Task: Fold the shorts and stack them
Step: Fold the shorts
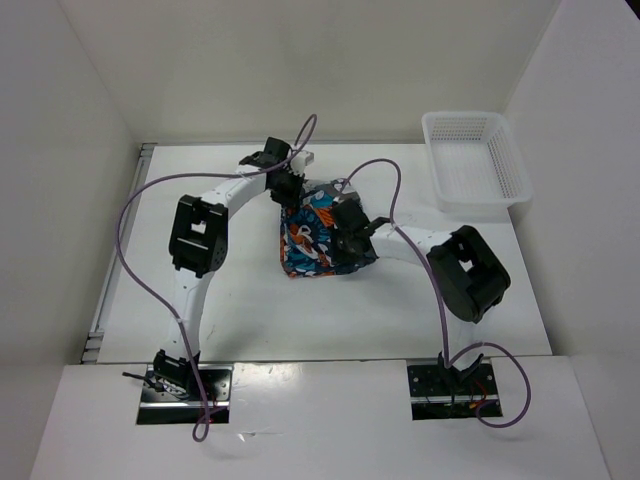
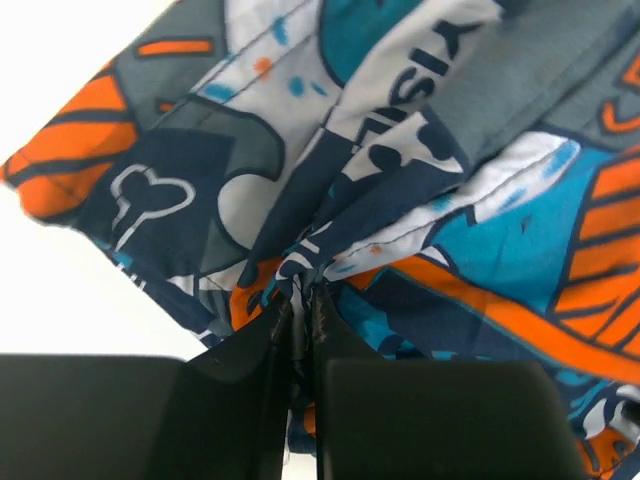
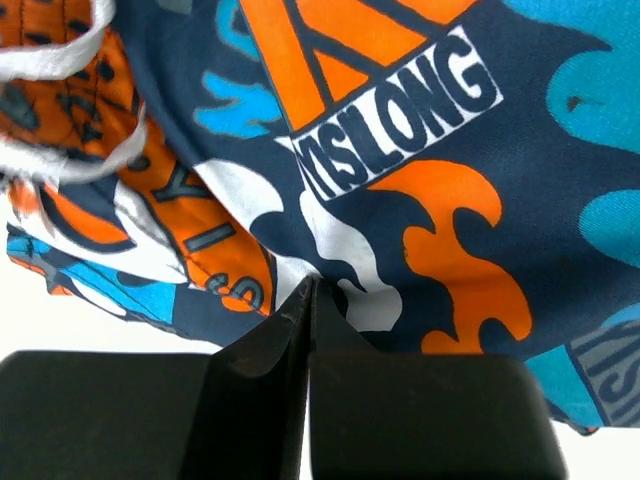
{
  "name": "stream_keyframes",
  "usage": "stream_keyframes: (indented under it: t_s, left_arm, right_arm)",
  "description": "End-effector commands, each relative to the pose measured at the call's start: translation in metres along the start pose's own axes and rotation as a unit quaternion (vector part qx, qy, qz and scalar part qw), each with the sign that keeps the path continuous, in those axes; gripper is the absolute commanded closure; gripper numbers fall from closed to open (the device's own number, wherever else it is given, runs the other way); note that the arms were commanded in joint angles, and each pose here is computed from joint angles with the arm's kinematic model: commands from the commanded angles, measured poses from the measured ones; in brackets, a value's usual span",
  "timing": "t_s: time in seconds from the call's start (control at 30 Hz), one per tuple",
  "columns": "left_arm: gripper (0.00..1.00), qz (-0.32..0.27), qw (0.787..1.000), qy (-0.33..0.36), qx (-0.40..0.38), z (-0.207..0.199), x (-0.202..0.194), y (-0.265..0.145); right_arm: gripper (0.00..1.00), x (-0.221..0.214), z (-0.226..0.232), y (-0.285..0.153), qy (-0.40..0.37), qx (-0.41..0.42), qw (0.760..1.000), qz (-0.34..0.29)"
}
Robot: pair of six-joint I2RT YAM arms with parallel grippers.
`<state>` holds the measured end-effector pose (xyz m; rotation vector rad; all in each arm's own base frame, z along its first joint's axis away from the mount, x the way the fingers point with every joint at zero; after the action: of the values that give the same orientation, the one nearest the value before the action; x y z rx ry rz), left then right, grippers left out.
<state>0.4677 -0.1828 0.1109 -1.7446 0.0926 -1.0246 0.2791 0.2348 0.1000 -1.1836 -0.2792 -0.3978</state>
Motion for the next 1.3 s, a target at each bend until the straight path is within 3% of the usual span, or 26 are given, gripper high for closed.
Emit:
stream_keyframes:
  t_s: [0.0,0.2,0.33,0.37,0.5,0.6,0.67,0.77,0.8,0.9,1.07,1.17,1.27]
  left_arm:
    - [0.87,-0.028,0.998,0.008,0.048,0.021,0.021,0.002]
    - [0.82,-0.042,0.997,0.007,0.067,0.031,0.032,-0.003]
    - [0.7,-0.045,0.998,0.008,0.047,0.026,0.03,-0.008]
    - [0.62,-0.054,0.998,0.01,0.042,0.023,0.033,-0.015]
    - [0.5,-0.064,0.997,0.013,0.04,0.019,0.034,-0.026]
    - [0.41,-0.076,0.996,0.017,0.031,0.012,0.042,-0.048]
    - [0.34,-0.108,0.993,0.027,0.036,0.004,0.054,-0.08]
    - [0.32,-0.116,0.992,0.037,0.025,-0.016,0.055,-0.108]
    - [0.32,-0.112,0.993,0.037,0.004,-0.022,0.052,-0.112]
    - [0.32,-0.086,0.994,0.026,-0.069,-0.04,0.034,-0.117]
    - [0.32,-0.008,0.99,0.014,-0.143,-0.077,-0.02,-0.075]
    - [0.33,0.006,0.992,0.012,-0.125,-0.073,-0.036,-0.06]
    - [0.44,0.031,0.991,0.002,-0.127,-0.075,-0.056,-0.052]
  right_arm:
    - [1.0,-0.008,-0.003,0.008,0.007,0.003,1.0,0.006]
    - [1.0,-0.012,-0.008,-0.001,0.003,-0.001,1.0,0.002]
    - [1.0,-0.007,-0.001,-0.025,-0.017,0.031,0.999,-0.001]
    - [0.93,-0.004,0.003,-0.033,-0.022,0.043,0.999,-0.008]
    - [0.7,0.016,0.014,-0.089,-0.033,0.095,0.992,-0.075]
    - [0.66,0.027,0.009,-0.11,-0.016,0.104,0.988,-0.112]
    - [0.66,0.035,0.002,-0.111,0.016,0.097,0.988,-0.118]
    - [0.75,0.043,-0.018,-0.097,0.073,0.07,0.988,-0.113]
    - [0.82,0.048,-0.027,-0.092,0.092,0.058,0.988,-0.114]
    - [0.91,0.048,-0.047,-0.067,0.131,0.029,0.987,-0.094]
    - [0.93,0.045,-0.054,-0.048,0.141,0.031,0.986,-0.08]
    - [0.96,0.04,-0.055,-0.042,0.145,0.036,0.987,-0.065]
    - [0.96,0.033,-0.062,-0.033,0.162,0.037,0.984,-0.062]
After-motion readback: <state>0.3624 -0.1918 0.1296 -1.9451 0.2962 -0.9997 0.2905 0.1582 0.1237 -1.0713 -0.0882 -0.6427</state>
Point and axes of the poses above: each gripper's point midway between its finger pads, its own y axis out along the fingers, its own z axis along the line the jaws close on, x = y × z, the point moved 9 cm from there along -y, back along the fingers, and after that the axes turned 13 degrees about y, right-handed, at the moved point
